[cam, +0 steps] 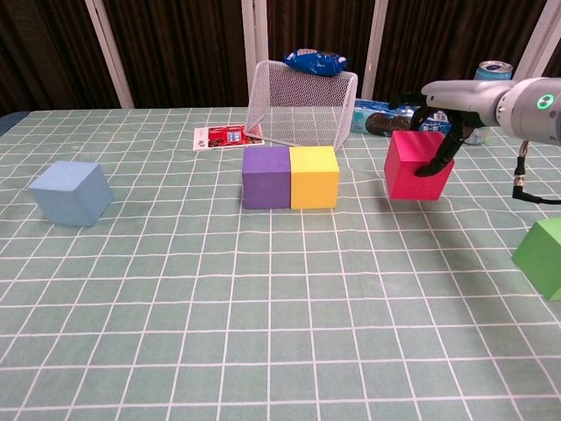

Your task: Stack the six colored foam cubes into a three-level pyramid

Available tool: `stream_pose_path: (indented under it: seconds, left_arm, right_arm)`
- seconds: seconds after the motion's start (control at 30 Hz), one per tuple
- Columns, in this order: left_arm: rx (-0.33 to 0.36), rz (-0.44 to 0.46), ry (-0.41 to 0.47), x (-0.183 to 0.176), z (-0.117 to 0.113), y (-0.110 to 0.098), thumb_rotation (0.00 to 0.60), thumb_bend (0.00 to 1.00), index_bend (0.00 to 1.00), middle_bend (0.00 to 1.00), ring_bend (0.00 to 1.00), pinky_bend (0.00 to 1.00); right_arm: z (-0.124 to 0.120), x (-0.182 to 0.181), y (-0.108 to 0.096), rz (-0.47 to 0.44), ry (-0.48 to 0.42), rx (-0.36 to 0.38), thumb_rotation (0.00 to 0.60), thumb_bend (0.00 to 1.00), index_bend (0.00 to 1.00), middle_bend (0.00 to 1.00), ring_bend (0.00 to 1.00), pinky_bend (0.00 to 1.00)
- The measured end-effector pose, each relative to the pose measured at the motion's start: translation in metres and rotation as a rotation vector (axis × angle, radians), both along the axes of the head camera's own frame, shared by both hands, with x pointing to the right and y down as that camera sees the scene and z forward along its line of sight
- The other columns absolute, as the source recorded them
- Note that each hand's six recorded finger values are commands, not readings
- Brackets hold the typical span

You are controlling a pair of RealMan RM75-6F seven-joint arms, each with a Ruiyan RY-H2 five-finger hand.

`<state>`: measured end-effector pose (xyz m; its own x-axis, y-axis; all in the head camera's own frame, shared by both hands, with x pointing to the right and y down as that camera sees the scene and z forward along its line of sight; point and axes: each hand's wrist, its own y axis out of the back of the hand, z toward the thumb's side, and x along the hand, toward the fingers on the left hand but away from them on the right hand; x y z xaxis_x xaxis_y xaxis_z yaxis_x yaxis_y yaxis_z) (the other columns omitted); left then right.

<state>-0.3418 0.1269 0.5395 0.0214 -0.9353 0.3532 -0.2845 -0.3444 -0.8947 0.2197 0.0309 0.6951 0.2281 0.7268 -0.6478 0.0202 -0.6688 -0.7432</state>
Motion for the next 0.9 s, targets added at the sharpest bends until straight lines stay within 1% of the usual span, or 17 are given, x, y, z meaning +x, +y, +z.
stream_pose_path:
  seconds: [0.17,0.4,0.67,0.9]
  left_arm:
    - [0.002,-0.010,-0.012,-0.003,0.001,-0.002,0.600,0.08,0.00,0.00,0.00,0.06]
    - [0.004,-0.023,-0.018,-0.007,0.001,-0.004,0.600,0.08,0.00,0.00,0.00,0.06]
    - [-0.007,-0.028,-0.027,-0.010,0.005,-0.005,0.600,0.08,0.00,0.00,0.00,0.06]
    - [-0.011,-0.035,-0.035,-0.012,0.008,-0.006,0.600,0.08,0.00,0.00,0.00,0.06]
  right_arm:
    - [0.011,-0.008,-0.007,-0.002,0.007,-0.018,0.600,0.25,0.02,0.44,0.17,0.00]
    - [0.019,-0.018,-0.013,-0.023,0.016,-0.032,0.600,0.25,0.02,0.44,0.16,0.00]
    - [0.026,-0.031,-0.016,-0.069,0.010,-0.052,0.600,0.25,0.02,0.44,0.16,0.00]
    - [0.029,-0.044,-0.020,-0.108,0.001,-0.054,0.600,0.26,0.02,0.44,0.16,0.00]
